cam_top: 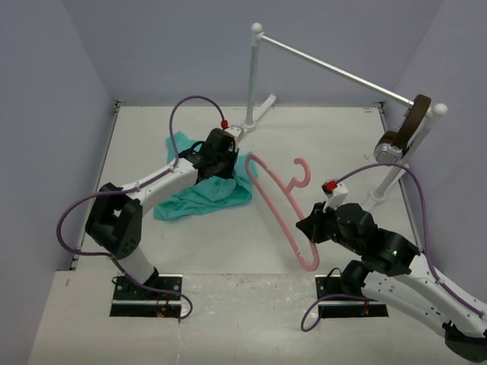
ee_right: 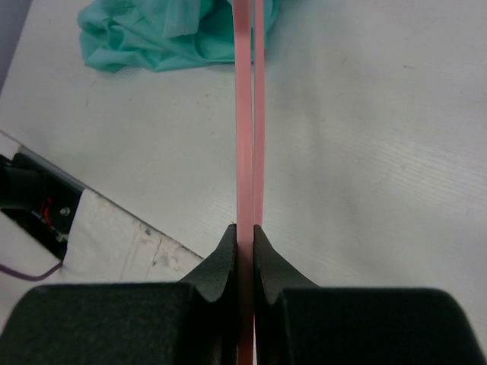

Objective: Place the t-shirt on the hanger

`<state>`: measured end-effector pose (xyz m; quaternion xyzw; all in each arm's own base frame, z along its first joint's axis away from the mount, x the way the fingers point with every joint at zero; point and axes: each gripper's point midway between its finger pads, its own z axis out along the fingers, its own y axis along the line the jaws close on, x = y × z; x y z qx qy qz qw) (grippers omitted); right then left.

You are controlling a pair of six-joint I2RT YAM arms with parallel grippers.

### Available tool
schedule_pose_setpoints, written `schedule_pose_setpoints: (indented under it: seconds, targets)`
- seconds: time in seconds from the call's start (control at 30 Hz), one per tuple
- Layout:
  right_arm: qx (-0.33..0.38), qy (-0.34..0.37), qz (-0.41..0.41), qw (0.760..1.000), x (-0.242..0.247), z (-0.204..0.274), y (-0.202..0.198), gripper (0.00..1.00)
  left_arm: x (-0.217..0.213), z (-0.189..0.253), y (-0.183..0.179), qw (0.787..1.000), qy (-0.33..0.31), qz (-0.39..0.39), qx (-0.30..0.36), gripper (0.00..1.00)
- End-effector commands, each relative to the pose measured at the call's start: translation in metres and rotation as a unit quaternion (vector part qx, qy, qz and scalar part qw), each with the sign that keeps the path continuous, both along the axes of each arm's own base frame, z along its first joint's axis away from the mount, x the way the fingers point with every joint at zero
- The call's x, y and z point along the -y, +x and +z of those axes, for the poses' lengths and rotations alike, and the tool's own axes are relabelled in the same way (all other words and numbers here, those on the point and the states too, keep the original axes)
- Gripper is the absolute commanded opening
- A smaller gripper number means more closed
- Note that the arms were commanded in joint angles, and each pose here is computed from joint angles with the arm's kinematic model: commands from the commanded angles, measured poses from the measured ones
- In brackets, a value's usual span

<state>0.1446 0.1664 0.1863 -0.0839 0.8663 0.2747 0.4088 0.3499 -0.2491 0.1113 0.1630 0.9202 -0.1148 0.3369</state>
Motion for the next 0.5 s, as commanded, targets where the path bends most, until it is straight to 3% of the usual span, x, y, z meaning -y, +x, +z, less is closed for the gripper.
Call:
schedule_pose_setpoints:
  seconds: [0.0,0.2,0.47]
  targets:
    - [-0.016,0.075,0.057,0.995,-0.018,0.015,-0.024,0.0,0.017,0.045,0.015,0.994,-0.111,-0.018,0.01,0.0]
    - [-0.054,0.089,0.082,0.991,-0.03,0.002,-0.034,0.0,0.029,0.054,0.02,0.987,-0.16,-0.027,0.001,0.0]
    - [-0.071,0.08,0.072,0.992,-0.025,-0.009,-0.038,0.0,0.017,0.062,0.039,0.99,-0.138,0.01,0.016,0.0]
